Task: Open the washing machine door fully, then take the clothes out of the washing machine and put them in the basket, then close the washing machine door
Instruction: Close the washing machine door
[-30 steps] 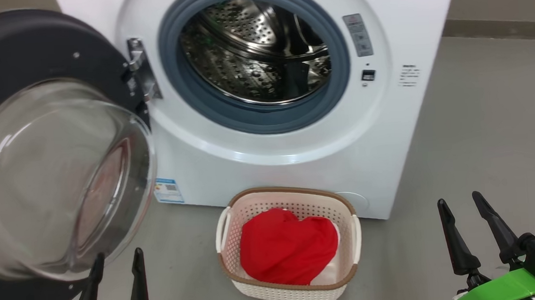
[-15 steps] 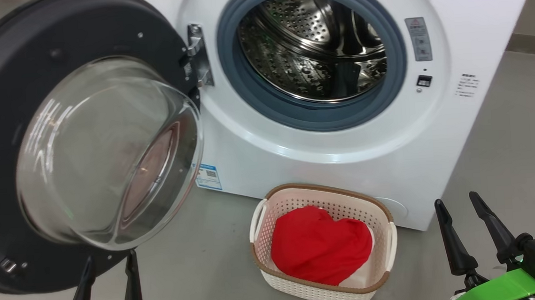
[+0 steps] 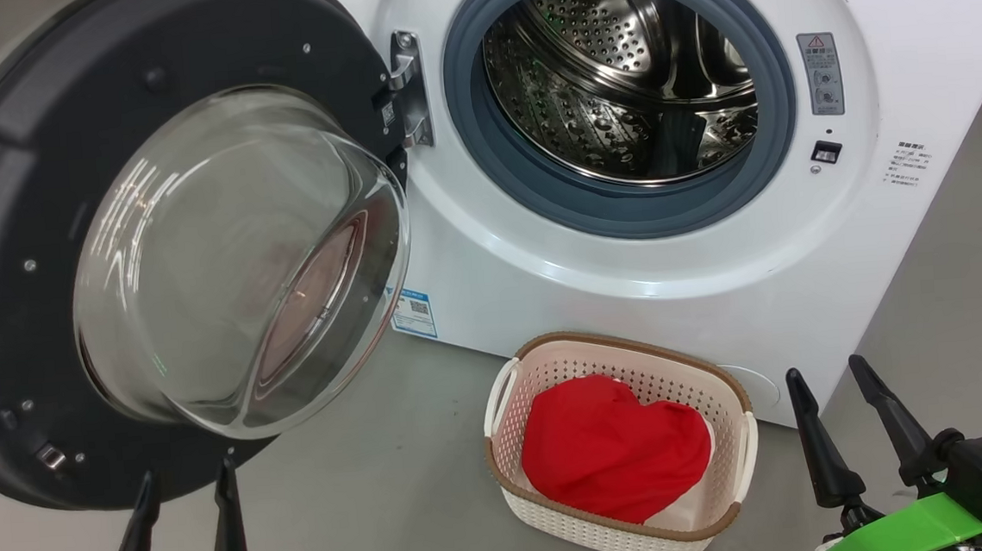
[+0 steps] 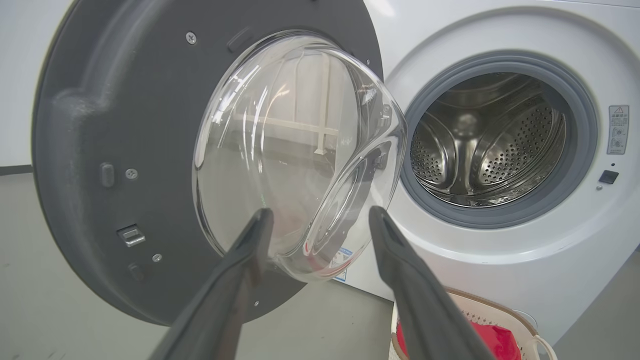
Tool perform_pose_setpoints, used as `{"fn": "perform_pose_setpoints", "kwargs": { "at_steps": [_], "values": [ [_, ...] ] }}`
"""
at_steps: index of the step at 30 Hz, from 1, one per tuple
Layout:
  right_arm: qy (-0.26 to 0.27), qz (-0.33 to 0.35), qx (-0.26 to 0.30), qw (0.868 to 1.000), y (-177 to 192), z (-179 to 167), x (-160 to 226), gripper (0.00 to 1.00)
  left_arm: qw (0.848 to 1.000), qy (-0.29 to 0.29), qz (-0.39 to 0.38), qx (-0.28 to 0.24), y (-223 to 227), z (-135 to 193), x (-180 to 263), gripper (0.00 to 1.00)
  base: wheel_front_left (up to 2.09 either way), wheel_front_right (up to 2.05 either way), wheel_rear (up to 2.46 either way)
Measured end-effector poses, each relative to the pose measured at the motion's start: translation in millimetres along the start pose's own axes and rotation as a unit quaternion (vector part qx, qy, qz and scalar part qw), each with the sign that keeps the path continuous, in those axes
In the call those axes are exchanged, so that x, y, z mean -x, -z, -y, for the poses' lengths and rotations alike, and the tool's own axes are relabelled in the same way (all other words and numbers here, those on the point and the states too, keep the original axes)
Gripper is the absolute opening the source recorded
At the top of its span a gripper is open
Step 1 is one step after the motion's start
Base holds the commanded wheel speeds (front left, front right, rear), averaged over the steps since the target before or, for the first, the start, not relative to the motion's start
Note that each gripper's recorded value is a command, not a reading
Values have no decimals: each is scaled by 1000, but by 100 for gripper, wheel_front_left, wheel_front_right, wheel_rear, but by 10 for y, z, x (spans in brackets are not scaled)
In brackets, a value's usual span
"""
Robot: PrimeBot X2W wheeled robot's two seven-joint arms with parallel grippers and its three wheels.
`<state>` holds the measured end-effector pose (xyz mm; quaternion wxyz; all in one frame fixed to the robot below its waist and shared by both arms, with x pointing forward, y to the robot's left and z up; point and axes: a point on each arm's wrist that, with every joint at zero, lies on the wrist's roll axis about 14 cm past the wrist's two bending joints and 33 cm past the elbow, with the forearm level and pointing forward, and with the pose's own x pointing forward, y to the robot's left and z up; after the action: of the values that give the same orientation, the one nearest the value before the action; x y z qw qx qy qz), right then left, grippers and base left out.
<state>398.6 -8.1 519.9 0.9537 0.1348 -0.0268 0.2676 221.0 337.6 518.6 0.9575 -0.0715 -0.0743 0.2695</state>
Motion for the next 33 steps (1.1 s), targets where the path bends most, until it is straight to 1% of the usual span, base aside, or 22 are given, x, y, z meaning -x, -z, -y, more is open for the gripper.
{"fn": "perform_pose_setpoints", "kwargs": {
  "at_steps": [8, 10, 11, 12, 16, 19, 24, 27, 28, 30, 32, 33],
  "values": [
    [-3, 5, 2, 1000, -38, -26, -18, 100, 1000, -2, 4, 3, -20, -6, -2, 100, 0, 0, 0],
    [-3, 6, 3, 1000, -47, -22, -12, 100, 1000, -10, 5, -6, -24, -31, -3, 100, 0, 0, 0],
    [-3, 6, 3, 1000, -52, -20, -10, 100, 1000, -13, 5, -12, -29, -48, -4, 68, 0, 0, 0],
    [-2, 7, 3, 1000, -56, -19, -8, 100, 1000, -16, 7, -17, -40, -65, -6, 0, 0, 0, 0],
    [-2, 8, 3, 1000, -69, -16, -2, 100, 998, -29, 37, -34, -240, -124, -72, 0, 0, 0, 0],
    [-2, 8, 4, 1000, -73, -13, 6, 100, 993, -35, 99, -43, -662, -149, -236, 0, 0, 0, 0],
    [0, 8, 12, 1000, -86, 29, 26, 100, 974, -49, 211, -66, -1481, -187, -475, 0, 0, 0, 0],
    [2, 9, 13, 1000, -95, 45, 45, 100, 963, -69, 250, -75, -1832, -274, -550, 0, 0, 0, 0],
    [4, 9, 13, 1000, -99, 53, 52, 100, 961, -76, 257, -72, -1920, -317, -581, 0, 0, 0, 0],
    [6, 10, 15, 1000, -107, 71, 67, 100, 959, -91, 267, -25, -2066, -436, -657, 0, 0, 0, 0],
    [9, 10, 16, 1000, -114, 92, 82, 100, 959, -107, 264, -4, -2148, -568, -738, 0, 0, 0, 0],
    [11, 11, 16, 1000, -119, 101, 88, 100, 958, -114, 262, 20, -2178, -641, -774, 0, 0, 0, 0]
  ]
}}
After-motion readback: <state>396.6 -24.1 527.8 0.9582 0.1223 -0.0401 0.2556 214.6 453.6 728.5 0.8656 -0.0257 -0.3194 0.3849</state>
